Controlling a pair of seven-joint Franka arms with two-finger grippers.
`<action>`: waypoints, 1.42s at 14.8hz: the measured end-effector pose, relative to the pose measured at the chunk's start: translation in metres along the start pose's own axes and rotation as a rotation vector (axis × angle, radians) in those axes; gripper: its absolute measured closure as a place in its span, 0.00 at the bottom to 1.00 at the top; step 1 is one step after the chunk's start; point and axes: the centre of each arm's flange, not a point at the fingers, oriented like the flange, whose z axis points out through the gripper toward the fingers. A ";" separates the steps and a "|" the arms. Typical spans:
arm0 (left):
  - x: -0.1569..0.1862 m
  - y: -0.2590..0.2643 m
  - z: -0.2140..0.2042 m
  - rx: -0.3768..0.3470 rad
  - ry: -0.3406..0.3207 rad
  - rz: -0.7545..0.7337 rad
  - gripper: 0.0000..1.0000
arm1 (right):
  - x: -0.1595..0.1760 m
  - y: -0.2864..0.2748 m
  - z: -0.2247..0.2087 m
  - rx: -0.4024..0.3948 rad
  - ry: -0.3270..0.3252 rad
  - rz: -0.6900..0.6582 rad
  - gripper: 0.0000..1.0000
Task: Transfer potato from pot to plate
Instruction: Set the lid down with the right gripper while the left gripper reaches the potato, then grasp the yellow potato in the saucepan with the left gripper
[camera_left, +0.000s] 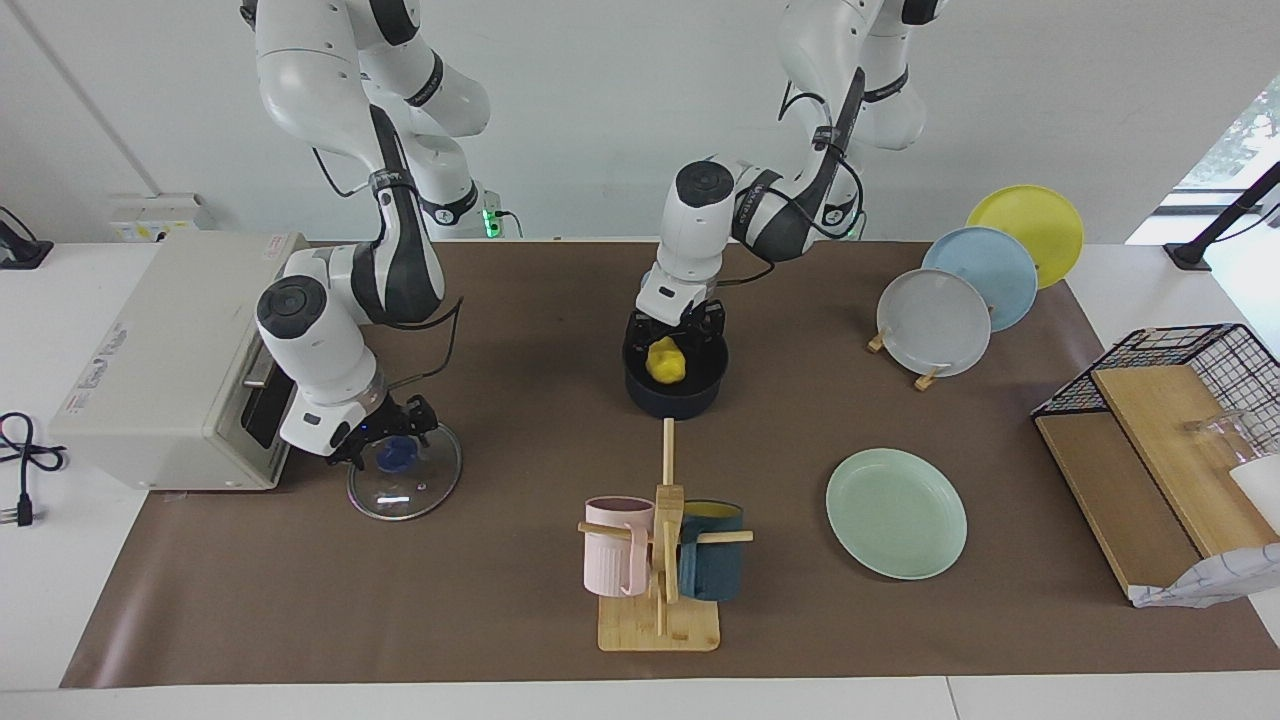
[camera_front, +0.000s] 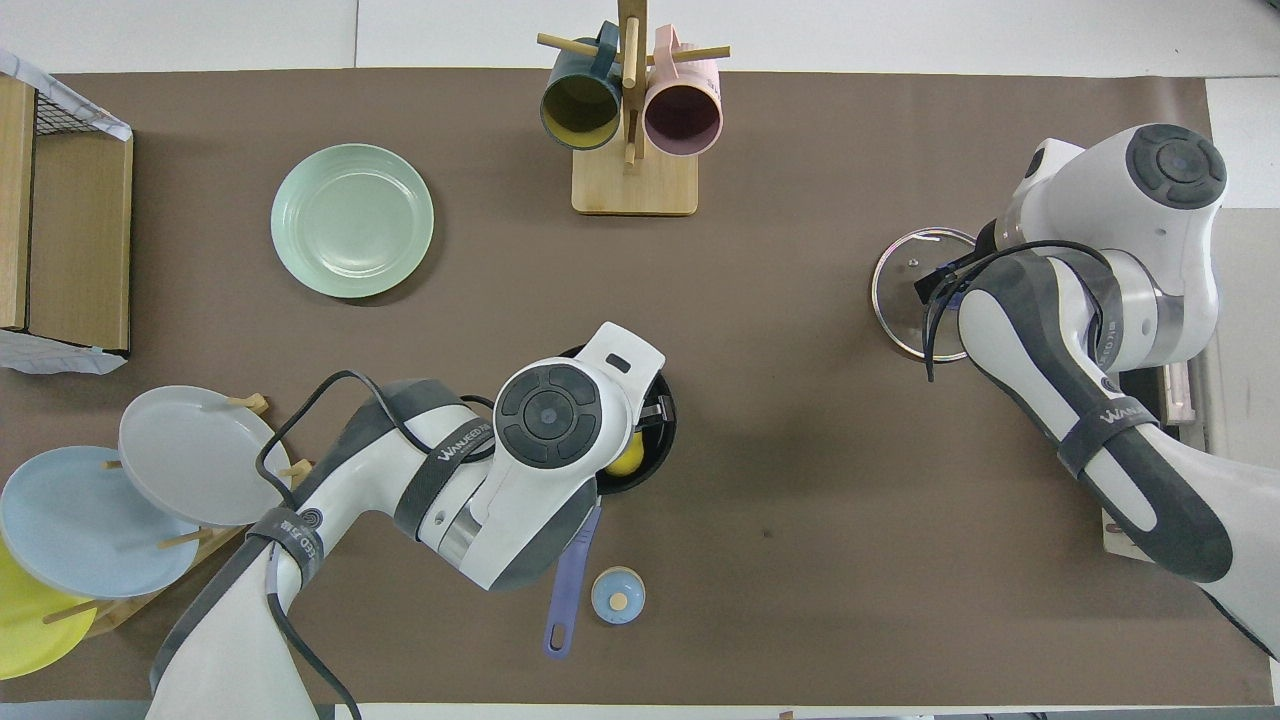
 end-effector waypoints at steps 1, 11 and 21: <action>0.000 0.000 0.005 0.006 -0.006 -0.001 0.00 | 0.000 -0.001 -0.017 -0.005 -0.001 0.000 0.00; -0.001 0.003 0.025 0.015 -0.017 -0.001 0.00 | -0.051 -0.018 -0.214 -0.042 -0.104 0.157 0.00; 0.000 0.004 0.024 0.010 -0.011 -0.005 0.37 | -0.087 -0.030 -0.244 -0.044 -0.140 0.311 0.00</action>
